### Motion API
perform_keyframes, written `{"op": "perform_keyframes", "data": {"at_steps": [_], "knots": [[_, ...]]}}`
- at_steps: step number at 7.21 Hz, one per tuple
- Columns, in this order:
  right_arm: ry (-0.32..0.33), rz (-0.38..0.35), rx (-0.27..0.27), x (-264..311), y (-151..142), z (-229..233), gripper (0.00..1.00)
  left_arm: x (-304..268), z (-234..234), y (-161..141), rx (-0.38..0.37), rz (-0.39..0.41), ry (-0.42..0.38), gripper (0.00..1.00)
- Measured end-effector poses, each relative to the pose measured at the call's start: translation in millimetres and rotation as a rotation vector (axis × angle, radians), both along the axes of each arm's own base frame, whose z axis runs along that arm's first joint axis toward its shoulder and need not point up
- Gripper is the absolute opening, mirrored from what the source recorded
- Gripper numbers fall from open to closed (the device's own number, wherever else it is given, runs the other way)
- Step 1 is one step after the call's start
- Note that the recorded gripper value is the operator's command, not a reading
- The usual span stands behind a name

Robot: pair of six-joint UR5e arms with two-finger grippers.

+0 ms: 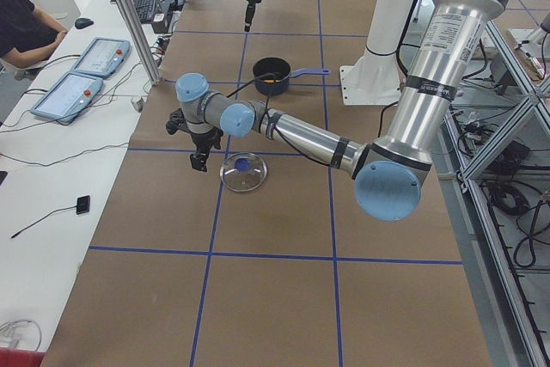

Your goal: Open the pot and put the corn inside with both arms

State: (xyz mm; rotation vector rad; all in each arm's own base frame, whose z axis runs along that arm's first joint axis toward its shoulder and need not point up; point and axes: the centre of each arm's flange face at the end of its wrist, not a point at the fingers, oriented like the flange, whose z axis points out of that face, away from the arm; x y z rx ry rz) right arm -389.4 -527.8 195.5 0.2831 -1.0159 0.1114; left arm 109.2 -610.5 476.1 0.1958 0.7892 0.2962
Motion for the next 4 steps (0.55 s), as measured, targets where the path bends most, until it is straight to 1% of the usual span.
{"op": "perform_keyframes", "data": {"at_steps": [1, 2, 3, 4], "knots": [[0.059, 0.021, 0.005, 22, -11, 31, 1.0, -36, 18, 3, 0.022, 0.014, -0.017, 1.0], [0.124, 0.039, -0.032, 54, -26, 64, 1.0, -70, 39, 11, 0.032, 0.021, -0.032, 1.0], [0.208, 0.017, -0.031, 91, -35, 101, 1.0, -95, 60, 22, 0.027, 0.018, -0.041, 1.0], [0.287, -0.037, -0.01, 126, -36, 135, 1.0, -109, 79, 35, 0.016, 0.023, -0.046, 1.0]]}}
